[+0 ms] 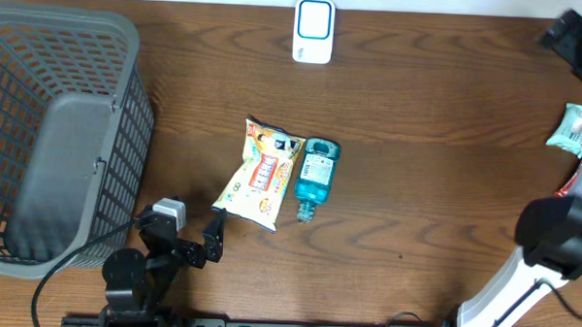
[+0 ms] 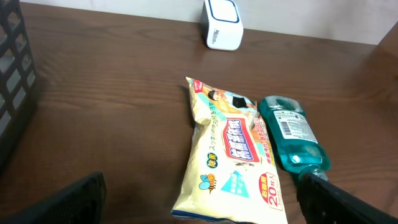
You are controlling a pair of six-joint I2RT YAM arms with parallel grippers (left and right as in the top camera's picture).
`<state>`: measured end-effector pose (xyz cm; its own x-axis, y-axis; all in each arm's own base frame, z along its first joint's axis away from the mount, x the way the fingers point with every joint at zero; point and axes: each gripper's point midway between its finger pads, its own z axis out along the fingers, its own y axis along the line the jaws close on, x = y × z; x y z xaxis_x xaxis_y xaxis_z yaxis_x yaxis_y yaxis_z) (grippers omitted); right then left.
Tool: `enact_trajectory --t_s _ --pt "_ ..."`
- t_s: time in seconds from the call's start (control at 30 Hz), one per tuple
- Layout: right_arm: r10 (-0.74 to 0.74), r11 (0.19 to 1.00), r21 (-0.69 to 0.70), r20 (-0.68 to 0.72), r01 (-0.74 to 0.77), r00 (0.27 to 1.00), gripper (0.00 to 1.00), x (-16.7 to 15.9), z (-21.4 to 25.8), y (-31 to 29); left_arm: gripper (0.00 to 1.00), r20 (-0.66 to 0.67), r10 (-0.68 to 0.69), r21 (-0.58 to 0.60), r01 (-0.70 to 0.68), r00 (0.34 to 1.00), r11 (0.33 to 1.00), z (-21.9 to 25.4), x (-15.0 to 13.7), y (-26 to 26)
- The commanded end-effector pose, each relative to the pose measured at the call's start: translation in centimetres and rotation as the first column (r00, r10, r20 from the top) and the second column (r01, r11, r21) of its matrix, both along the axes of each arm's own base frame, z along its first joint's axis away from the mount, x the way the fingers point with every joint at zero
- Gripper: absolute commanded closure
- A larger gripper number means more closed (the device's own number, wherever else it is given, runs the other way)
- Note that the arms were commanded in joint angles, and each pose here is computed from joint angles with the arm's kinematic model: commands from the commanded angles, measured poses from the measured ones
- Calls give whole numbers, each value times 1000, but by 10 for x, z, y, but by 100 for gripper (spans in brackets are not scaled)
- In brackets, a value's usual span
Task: Scan the item barcode
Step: 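Carry the wipes pack to the right edge and release it, then reach the right gripper down to the blue mouthwash bottle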
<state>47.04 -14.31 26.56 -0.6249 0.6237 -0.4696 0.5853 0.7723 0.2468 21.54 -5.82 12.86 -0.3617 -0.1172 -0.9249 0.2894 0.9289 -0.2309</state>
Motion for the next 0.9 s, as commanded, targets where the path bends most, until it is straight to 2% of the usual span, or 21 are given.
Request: enact_trajectory --t_s 0.0,0.13,0.23,0.33,0.53,0.63,0.77,0.87 --pt "10 980 199 -81 6 997 1 -3 -17 78 2 -24 -1 14 2 1000 1000 -10 -1 1" --pt "173 941 318 -159 -116 972 1 -12 -35 158 2 -24 -2 14 2 1000 1000 -10 -1 1" --pt "296 923 320 -239 -213 925 1 -27 -55 212 2 -24 -1 14 2 1000 1000 -10 -1 1" --pt "488 864 312 -324 -396 810 1 -51 -91 275 2 -24 -2 14 2 1000 1000 -10 -1 1" --pt "567 814 210 -484 -541 666 1 -100 -168 340 2 -24 -2 14 2 1000 1000 -10 -1 1" --pt "540 817 137 -521 -560 661 1 -116 -191 354 2 -24 -2 14 2 1000 1000 -10 -1 1" --pt "434 836 -53 -548 -547 716 1 -124 -207 352 2 -24 -1 14 2 1000 1000 -10 -1 1" --pt "430 810 -121 -541 -573 723 1 -131 -215 362 2 -24 -2 14 2 1000 1000 -10 -1 1"
